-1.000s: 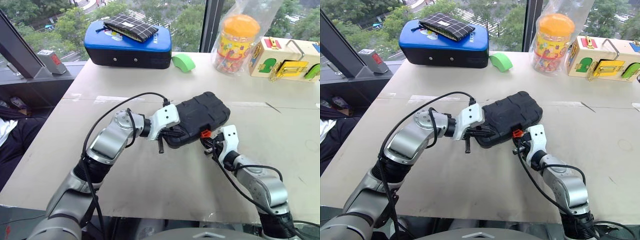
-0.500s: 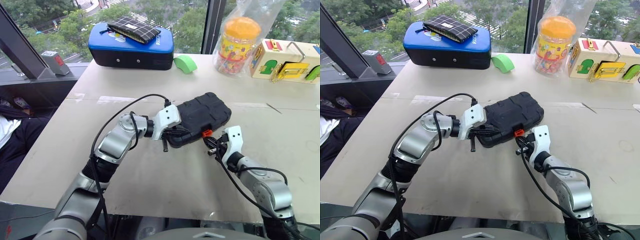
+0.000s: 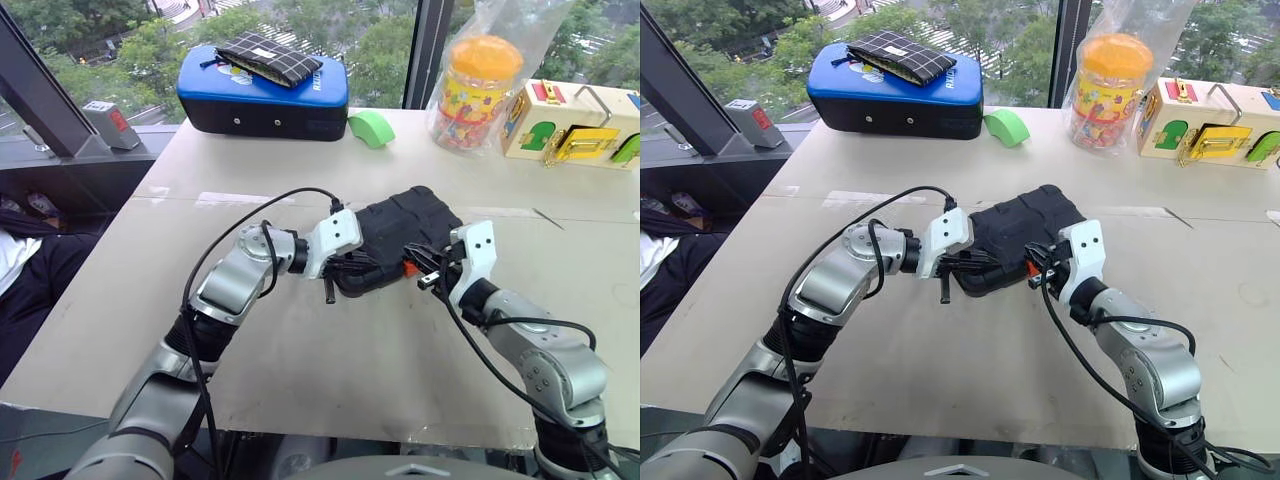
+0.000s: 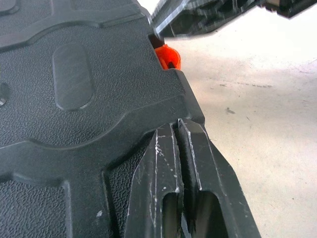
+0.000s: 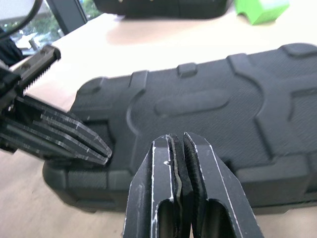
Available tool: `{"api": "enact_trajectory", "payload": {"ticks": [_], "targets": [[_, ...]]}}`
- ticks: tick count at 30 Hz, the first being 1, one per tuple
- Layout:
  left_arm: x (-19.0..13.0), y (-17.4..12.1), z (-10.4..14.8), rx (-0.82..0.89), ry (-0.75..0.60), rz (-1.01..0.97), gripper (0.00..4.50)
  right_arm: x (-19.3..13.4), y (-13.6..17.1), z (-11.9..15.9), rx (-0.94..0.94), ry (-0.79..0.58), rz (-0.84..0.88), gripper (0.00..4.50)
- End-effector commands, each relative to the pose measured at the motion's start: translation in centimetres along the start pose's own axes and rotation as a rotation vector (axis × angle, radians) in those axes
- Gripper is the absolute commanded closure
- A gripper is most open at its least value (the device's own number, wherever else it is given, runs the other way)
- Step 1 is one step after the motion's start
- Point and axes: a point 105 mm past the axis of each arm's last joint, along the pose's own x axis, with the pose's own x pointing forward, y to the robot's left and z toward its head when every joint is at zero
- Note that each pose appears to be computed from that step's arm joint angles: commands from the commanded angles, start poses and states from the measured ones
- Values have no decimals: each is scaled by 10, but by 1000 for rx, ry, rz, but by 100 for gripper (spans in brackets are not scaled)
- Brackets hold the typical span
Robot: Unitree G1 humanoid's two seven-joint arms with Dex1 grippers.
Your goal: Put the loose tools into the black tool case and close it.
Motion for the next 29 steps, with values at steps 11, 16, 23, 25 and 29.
{"api": "enact_trajectory", "payload": {"ticks": [11,16,23,25,29], "targets": [[-67,-11,6,-226,-340,35,324,-79,5,22,-374,57,178,208],[-127,-23,-10,-306,-279,47,104,-134,-11,15,-372,186,194,0],[-168,-56,-38,-338,-121,137,6,-194,-29,10,-388,297,138,0],[-172,-62,-41,-346,-97,159,6,-204,-32,9,-390,309,114,0],[-170,-75,-38,-381,-104,161,6,-212,-36,3,-386,322,97,0]]}}
